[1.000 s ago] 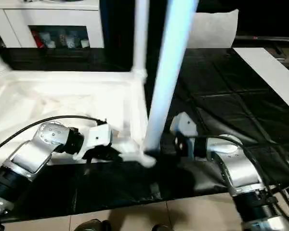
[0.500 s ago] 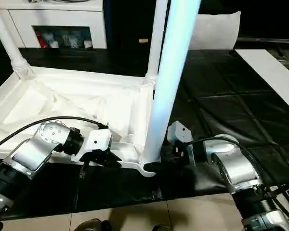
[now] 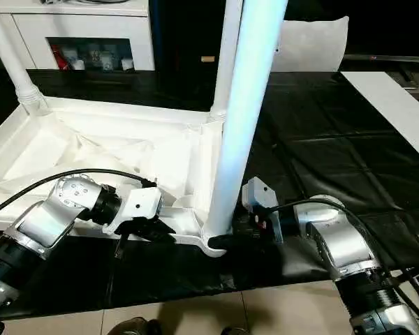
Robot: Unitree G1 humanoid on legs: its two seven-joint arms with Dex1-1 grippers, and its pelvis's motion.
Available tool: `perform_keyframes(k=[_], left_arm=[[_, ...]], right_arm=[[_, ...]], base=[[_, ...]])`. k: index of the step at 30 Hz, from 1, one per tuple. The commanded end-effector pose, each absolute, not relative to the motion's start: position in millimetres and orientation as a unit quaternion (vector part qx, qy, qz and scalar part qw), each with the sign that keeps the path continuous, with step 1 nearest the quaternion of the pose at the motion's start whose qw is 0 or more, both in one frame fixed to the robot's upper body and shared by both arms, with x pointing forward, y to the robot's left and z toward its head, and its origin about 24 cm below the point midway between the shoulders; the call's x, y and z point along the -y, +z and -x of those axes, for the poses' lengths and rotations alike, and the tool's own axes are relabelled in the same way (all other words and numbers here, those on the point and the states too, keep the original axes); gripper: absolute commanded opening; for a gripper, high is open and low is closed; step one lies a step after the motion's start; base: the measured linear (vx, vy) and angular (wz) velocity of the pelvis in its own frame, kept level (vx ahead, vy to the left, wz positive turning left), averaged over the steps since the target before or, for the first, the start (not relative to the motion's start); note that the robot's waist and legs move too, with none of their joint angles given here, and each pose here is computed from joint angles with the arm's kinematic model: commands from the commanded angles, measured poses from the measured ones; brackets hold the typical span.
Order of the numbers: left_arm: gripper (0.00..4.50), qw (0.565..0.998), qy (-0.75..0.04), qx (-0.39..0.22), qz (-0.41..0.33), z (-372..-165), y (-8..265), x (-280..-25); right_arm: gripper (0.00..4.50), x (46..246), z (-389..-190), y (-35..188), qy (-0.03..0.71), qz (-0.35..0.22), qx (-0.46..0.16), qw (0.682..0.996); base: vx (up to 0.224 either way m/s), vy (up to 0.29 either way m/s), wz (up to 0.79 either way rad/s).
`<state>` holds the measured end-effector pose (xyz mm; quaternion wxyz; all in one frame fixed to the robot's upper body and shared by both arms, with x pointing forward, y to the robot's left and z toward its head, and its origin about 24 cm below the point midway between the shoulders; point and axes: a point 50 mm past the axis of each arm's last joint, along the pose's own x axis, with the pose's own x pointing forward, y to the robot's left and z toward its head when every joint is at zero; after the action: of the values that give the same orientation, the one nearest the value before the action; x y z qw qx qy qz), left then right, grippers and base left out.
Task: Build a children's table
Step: Rotate leg to tighten
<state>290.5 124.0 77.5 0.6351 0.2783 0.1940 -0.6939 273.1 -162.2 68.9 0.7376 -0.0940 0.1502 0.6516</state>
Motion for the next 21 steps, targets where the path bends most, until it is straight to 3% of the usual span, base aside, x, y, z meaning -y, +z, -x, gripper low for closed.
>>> perform_keyframes(k=[1, 3, 6, 9, 12, 14, 15, 19, 21], left_arm=[[0.00, 0.658, -0.676, -0.201, -0.262, -291, 75, -118], [0.00, 0.679, -0.658, -0.206, -0.251, -293, 75, -117], [0.00, 0.747, -0.597, -0.208, -0.205, -301, 76, -107], [0.00, 0.778, -0.568, -0.202, -0.180, -305, 78, -100], [0.00, 0.842, -0.489, -0.186, -0.132, -316, 87, -80], [0.00, 0.853, -0.472, -0.184, -0.126, -318, 89, -77], [0.00, 0.881, -0.424, -0.177, -0.117, -324, 92, -71], [0.00, 0.910, -0.368, -0.154, -0.110, -329, 98, -58], [0.00, 0.912, -0.364, -0.151, -0.112, -328, 100, -54]], right_arm=[[2.66, 153.6, -268.7, 69, 0.649, 0.047, -0.140, 0.746], [2.66, 150.3, -267.8, 68, 0.642, 0.032, -0.139, 0.754], [2.65, 136.9, -275.0, 56, 0.571, -0.015, -0.158, 0.805], [2.64, 127.6, -281.2, 52, 0.532, -0.041, -0.153, 0.832], [2.64, 100.0, -296.1, 54, 0.443, -0.100, -0.134, 0.881], [2.64, 94.8, -297.8, 53, 0.430, -0.100, -0.135, 0.887], [2.64, 85.3, -305.7, 50, 0.370, -0.101, -0.142, 0.912], [2.63, 73.8, -316.9, 45, 0.264, -0.124, -0.154, 0.944], [2.63, 71.1, -318.0, 45, 0.249, -0.145, -0.147, 0.946]], base=[[0.000, 0.000, 0.00], [0.000, 0.000, 0.00], [0.000, 0.000, 0.00], [0.000, 0.000, 0.00], [0.000, 0.000, 0.00], [0.000, 0.000, 0.00], [0.000, 0.000, 0.00], [0.000, 0.000, 0.00], [0.000, 0.000, 0.00]])
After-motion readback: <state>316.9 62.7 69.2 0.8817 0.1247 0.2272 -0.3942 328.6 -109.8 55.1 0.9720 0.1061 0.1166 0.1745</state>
